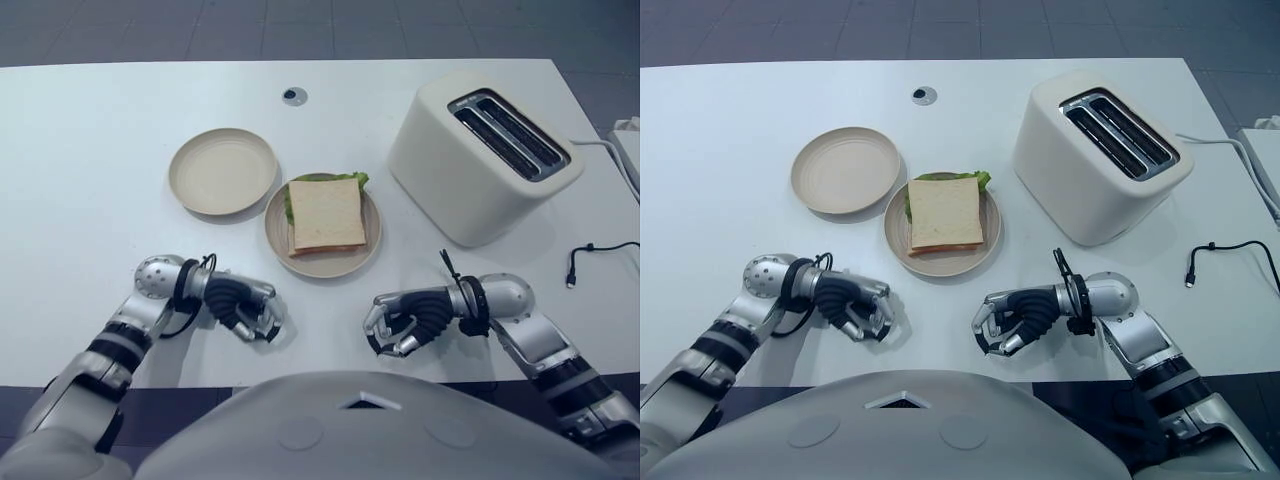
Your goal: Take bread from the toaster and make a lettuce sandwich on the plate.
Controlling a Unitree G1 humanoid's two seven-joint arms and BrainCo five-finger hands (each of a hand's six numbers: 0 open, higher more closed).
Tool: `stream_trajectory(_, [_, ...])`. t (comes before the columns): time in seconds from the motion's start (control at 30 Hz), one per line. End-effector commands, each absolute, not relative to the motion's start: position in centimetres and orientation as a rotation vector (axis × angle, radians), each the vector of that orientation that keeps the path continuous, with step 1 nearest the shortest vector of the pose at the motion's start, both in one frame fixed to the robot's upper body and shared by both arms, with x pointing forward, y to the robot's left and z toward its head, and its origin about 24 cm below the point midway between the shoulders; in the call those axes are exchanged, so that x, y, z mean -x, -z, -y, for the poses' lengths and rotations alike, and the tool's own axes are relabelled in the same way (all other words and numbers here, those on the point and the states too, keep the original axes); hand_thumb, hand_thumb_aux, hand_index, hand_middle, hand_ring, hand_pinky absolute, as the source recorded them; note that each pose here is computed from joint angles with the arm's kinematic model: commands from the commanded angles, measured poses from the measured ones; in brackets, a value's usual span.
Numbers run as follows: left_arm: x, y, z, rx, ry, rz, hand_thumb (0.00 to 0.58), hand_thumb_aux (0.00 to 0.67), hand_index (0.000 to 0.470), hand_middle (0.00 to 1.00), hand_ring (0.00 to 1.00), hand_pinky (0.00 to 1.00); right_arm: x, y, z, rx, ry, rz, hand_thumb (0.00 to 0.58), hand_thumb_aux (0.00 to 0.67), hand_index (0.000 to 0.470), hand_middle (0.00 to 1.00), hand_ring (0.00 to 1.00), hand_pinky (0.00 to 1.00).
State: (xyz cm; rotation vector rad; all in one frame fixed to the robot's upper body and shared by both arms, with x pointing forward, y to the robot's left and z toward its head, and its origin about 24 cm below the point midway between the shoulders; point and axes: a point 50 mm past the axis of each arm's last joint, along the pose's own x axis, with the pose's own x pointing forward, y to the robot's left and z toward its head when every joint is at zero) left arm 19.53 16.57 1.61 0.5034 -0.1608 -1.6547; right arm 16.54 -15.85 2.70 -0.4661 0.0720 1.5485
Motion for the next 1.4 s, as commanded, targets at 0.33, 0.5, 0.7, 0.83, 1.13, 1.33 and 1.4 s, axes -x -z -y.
stream_trajectory(0.33, [-28.2,-1.9,-12.3,-0.567,0.83,0.33,0.0,0.0,0.0,0.71,0.71,0.71,-28.1,-1.2,13.8,0.759,-0.651,0.143,0.58,0.67,0.47,1.0,1.0,1.0])
stream_trajectory(0.5, [-30.1,-4.5,-12.5,-0.419,0.529,0.481,0.0,0.0,0.0,0.05,0.05,0.05,-29.3,-3.4,13.6,0.637,-0.443,0.33,0.0,0.0,0.0,0.0,0.0,0.0])
stream_trajectory(0.7, [-29.4,-7.5,-12.7,-0.156,0.472,0.662,0.0,0.0,0.0,0.0,0.0,0.0,-28.9,-7.7,14.7,0.351,-0.289,0.579,0.0,0.0,0.0,0.0,0.0,0.0])
stream_trajectory(0.83, [-28.9,-9.2,-13.3,-0.066,0.486,0.726,0.0,0.0,0.0,0.0,0.0,0.0,-28.2,-9.4,14.6,0.222,-0.275,0.677,0.0,0.0,0.0,0.0,0.0,0.0])
stream_trajectory(1.13, [-28.8,-9.8,-14.8,-0.067,0.476,0.734,0.0,0.0,0.0,0.0,0.0,0.0,-27.8,-10.1,14.1,0.186,-0.324,0.708,0.0,0.0,0.0,0.0,0.0,0.0])
stream_trajectory(1.33, [-28.8,-9.5,-14.4,-0.079,0.478,0.728,0.0,0.0,0.0,0.0,0.0,0.0,-27.9,-10.2,14.1,0.178,-0.317,0.718,0.0,0.0,0.0,0.0,0.0,0.0])
stream_trajectory(1.4, [-28.8,-9.6,-14.4,-0.084,0.479,0.73,0.0,0.0,0.0,0.0,0.0,0.0,-27.9,-10.3,14.1,0.178,-0.314,0.723,0.0,0.0,0.0,0.0,0.0,0.0])
